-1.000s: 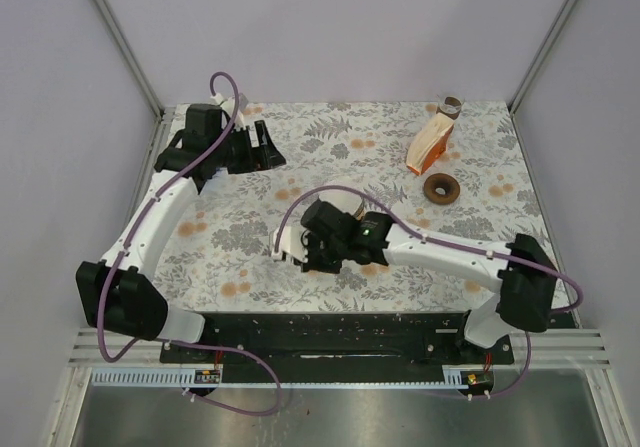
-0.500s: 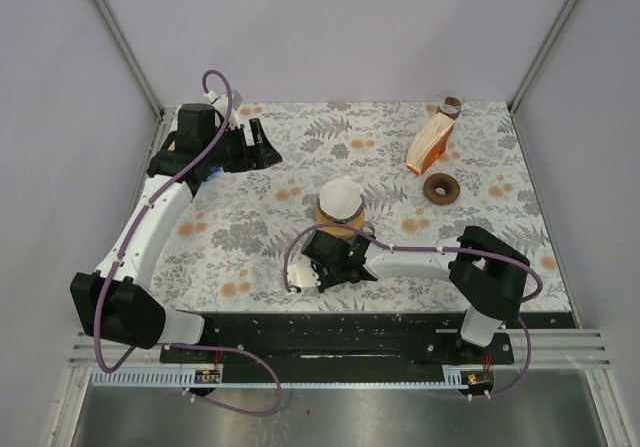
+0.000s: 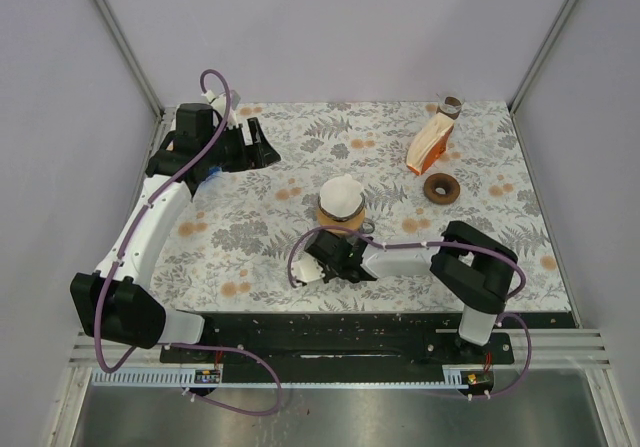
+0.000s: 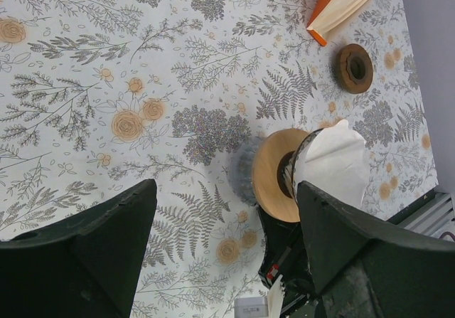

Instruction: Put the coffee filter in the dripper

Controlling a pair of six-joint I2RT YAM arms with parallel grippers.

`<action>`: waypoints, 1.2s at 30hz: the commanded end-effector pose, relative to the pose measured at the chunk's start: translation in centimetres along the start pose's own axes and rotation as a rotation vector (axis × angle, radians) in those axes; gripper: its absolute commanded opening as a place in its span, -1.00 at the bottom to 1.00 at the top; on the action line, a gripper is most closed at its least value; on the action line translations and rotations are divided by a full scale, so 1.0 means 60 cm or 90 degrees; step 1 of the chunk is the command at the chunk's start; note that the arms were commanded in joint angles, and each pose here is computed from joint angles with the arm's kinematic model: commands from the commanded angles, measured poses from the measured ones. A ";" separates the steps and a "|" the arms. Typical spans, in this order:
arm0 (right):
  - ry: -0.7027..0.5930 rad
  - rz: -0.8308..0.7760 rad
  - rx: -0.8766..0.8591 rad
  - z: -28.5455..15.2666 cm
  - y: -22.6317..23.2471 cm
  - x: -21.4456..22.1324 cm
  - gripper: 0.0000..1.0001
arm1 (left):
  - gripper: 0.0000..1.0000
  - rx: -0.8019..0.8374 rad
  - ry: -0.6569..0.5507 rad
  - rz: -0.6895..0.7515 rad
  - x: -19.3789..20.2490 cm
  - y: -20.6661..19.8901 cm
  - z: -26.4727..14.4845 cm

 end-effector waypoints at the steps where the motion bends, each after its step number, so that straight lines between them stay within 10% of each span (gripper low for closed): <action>1: 0.024 0.001 0.033 0.025 -0.030 0.024 -1.00 | 0.66 0.015 -0.038 0.017 -0.027 -0.006 -0.006; 36: 0.034 0.094 0.210 0.195 -0.325 0.129 -1.00 | 0.66 -0.019 -0.033 -0.010 -0.034 0.040 -0.002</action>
Point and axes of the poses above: each gripper's point midway between its finger pads, its own z axis out along the fingers, its own y axis along the line the jaws close on, x = y × z, the point moved 3 cm from there along -z, back along the fingers, and after that the axes turned 9 degrees about z, right-handed, at the moved point
